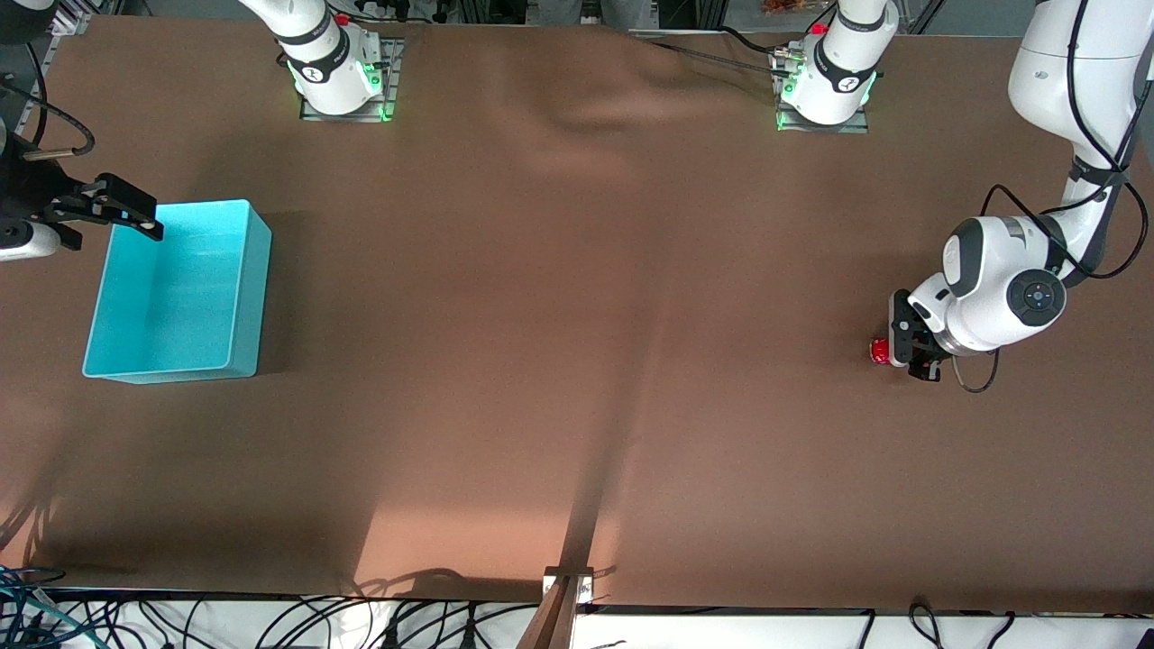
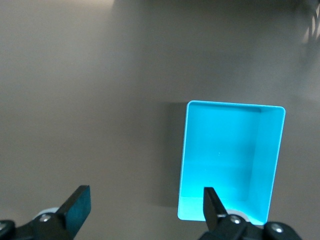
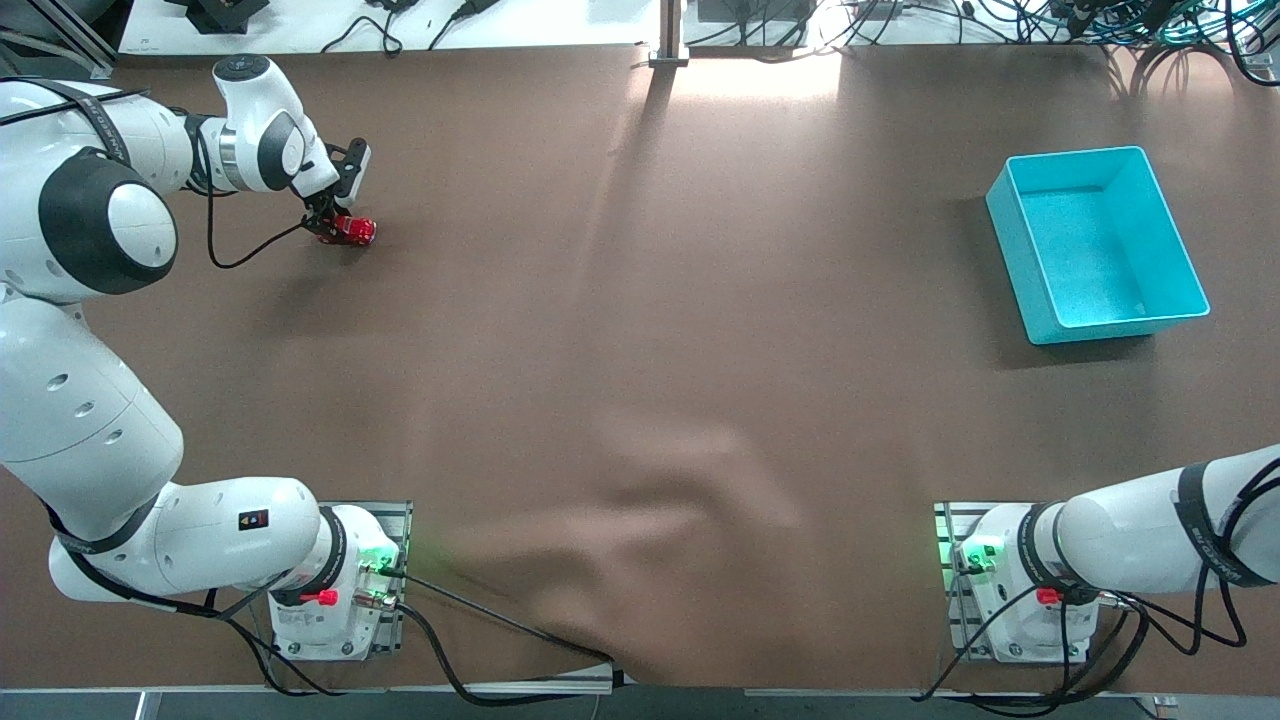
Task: Wind red beetle toy and store in blue box
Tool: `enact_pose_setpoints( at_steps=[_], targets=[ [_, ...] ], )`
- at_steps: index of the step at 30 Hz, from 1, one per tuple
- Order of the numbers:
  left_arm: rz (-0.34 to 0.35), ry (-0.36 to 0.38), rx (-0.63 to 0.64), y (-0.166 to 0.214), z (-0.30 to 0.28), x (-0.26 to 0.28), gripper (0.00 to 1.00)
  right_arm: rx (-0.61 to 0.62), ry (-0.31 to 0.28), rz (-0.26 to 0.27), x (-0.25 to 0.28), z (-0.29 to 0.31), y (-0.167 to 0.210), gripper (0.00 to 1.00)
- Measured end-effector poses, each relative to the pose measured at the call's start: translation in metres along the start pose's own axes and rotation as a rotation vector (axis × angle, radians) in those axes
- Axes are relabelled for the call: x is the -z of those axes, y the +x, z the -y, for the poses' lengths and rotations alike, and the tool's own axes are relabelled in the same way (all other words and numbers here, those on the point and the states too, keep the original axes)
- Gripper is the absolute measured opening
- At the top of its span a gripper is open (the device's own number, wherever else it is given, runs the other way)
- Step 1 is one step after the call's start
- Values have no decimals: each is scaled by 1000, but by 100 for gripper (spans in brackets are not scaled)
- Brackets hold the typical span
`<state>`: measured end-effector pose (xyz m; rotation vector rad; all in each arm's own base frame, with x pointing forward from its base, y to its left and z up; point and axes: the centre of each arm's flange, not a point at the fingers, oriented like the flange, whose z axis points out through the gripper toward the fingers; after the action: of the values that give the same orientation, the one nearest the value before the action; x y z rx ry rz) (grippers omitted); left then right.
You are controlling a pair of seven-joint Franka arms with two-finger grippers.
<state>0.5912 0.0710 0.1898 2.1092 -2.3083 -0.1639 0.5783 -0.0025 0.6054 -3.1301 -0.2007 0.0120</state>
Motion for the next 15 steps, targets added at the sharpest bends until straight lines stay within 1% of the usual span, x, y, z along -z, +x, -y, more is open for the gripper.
enact_pose_setpoints(
  at_steps=[8, 15],
  targets=[
    [0, 0, 2, -1, 0, 0, 44, 0, 4, 0, 0, -1, 0, 100],
    [0, 0, 27, -18, -1, -2, 44, 5, 7, -1, 0, 1, 0, 100]
  ],
)
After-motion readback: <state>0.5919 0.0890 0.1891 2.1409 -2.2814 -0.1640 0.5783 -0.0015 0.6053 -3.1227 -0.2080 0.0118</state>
